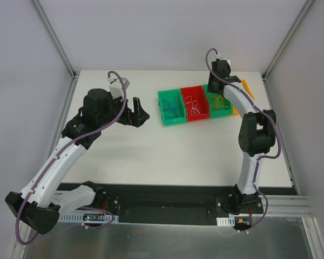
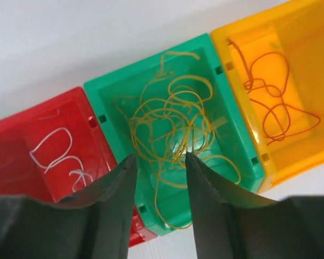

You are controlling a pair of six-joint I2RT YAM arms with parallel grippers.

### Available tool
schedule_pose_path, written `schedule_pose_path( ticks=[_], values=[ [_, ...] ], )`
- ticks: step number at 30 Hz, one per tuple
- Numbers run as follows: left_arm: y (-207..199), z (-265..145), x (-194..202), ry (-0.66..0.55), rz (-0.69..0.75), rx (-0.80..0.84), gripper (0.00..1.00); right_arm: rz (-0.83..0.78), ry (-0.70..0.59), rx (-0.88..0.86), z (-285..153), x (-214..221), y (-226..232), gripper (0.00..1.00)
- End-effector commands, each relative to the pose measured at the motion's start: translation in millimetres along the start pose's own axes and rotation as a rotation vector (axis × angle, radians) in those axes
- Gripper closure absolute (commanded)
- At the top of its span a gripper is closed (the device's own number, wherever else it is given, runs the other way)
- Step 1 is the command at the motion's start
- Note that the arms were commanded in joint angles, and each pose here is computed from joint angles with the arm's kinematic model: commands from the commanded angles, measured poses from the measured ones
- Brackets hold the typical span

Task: Untangle the cables

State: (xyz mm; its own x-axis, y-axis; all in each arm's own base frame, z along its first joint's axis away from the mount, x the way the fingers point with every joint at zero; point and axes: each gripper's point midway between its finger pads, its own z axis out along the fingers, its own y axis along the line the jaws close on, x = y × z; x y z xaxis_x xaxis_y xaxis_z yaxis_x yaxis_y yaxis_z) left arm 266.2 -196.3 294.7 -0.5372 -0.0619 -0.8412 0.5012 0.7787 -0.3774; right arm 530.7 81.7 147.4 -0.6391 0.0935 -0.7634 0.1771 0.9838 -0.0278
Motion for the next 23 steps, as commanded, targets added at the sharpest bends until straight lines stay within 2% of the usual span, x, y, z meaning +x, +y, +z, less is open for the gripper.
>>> schedule_pose_path(
  ticks=[1, 3, 4, 7, 10, 15, 18, 19, 21, 23],
  values=[
    [3, 4, -6, -0.031, 0.04, 0.001, 0.01, -0.004, -0.054, -0.068, -57, -44, 3, 0.45],
    [1, 2, -8, -0.04, 0.042, 0.006, 0.01, 0.006, -0.064, -0.049, -91, -45, -10, 0.27],
    [0, 0, -9, -0.046, 0.041, 0.011, 0.01, 0.003, -0.055, -0.043, -104, -38, -15, 0.23],
    [-8, -9, -13, -0.075, 0.033, 0.041, 0.01, -0.033, -0.054, -0.05, -155, -11, -26, 0.14],
    [-22, -25, -13, -0.131, 0.017, 0.103, 0.01, -0.073, -0.114, -0.095, -207, 26, -28, 0.08],
    [-30, -57, 3, -0.258, -0.023, 0.164, 0.01, 0.008, -0.19, -0.381, -266, 102, -20, 0.0],
    [-27, -67, 24, -0.292, -0.049, 0.182, 0.01, 0.072, -0.2, -0.522, -284, 147, -23, 0.04],
    [-25, -70, 31, -0.303, -0.057, 0.182, 0.01, 0.086, -0.209, -0.566, -290, 157, -23, 0.04],
    [-22, -74, 43, -0.315, -0.077, 0.181, 0.01, 0.143, -0.316, -0.654, -314, 157, -30, 0.04],
    [-21, -79, 52, -0.333, -0.095, 0.192, 0.01, 0.183, -0.373, -0.668, -328, 157, -42, 0.04]
  ],
)
